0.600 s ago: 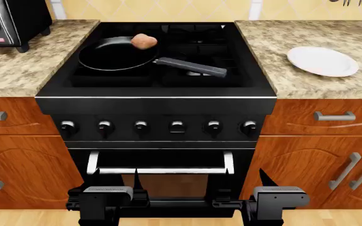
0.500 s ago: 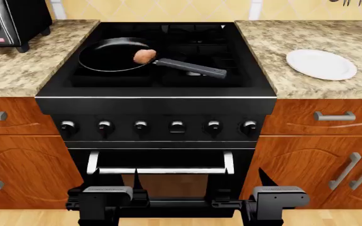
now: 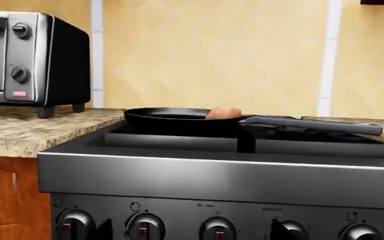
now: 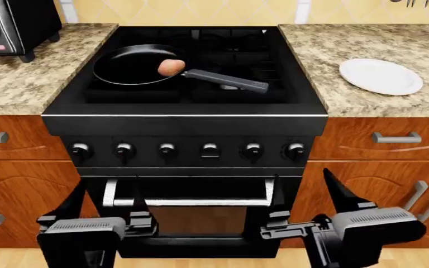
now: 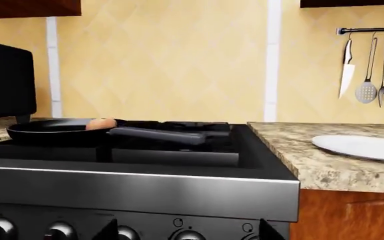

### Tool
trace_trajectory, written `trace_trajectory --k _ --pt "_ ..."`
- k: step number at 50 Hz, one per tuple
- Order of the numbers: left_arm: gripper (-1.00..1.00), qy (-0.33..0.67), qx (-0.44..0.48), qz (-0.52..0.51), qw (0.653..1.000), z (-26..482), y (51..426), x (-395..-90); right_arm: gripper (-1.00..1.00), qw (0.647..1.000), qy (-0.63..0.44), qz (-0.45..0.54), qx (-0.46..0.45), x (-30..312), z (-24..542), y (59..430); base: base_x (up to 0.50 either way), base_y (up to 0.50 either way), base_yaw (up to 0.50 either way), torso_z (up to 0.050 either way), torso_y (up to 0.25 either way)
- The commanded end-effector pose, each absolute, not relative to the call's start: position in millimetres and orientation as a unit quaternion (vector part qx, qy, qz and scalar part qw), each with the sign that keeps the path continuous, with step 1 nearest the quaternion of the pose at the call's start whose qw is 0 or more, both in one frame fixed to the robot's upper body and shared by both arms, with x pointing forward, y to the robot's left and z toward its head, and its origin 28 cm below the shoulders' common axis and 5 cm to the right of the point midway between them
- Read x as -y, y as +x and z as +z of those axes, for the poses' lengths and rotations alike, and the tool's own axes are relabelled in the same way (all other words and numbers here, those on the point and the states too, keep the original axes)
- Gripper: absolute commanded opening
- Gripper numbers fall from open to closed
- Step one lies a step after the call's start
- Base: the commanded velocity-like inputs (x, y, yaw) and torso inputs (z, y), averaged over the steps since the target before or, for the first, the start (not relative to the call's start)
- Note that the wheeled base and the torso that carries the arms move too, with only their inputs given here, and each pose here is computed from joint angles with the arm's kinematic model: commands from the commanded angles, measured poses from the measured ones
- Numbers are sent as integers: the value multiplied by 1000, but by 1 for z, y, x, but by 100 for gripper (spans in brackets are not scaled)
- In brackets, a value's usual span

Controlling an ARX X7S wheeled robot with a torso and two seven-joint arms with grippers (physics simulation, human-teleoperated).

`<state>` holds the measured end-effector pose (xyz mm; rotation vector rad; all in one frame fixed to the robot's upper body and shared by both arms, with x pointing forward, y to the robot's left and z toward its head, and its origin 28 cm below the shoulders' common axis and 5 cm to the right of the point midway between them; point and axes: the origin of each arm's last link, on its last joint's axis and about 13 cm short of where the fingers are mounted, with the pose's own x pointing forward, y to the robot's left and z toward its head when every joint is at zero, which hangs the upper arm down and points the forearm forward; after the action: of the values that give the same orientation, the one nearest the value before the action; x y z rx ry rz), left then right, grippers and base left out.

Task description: Pick up the pan and dump the vegetables in it onto the plate. Then return the pan to the stove.

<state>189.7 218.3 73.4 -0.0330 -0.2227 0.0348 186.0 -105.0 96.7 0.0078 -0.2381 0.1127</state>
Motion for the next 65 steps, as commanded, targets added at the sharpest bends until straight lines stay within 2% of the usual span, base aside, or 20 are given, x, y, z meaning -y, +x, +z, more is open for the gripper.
trace_trajectory --k 1,17,29,65 --pt "100 -40 191 21 980 117 164 -224 100 981 3 67 179 113 140 169 0 0 0 0 0" --pt "100 -79 264 26 961 141 147 -230 100 969 -15 66 237 122 181 158 0 0 0 0 0" --pt "100 -88 284 21 954 143 143 -230 100 963 -19 68 260 123 193 153 154 0 0 0 0" --pt "100 -92 299 14 950 143 141 -228 100 960 -20 85 267 121 194 153 324 0 0 0 0"
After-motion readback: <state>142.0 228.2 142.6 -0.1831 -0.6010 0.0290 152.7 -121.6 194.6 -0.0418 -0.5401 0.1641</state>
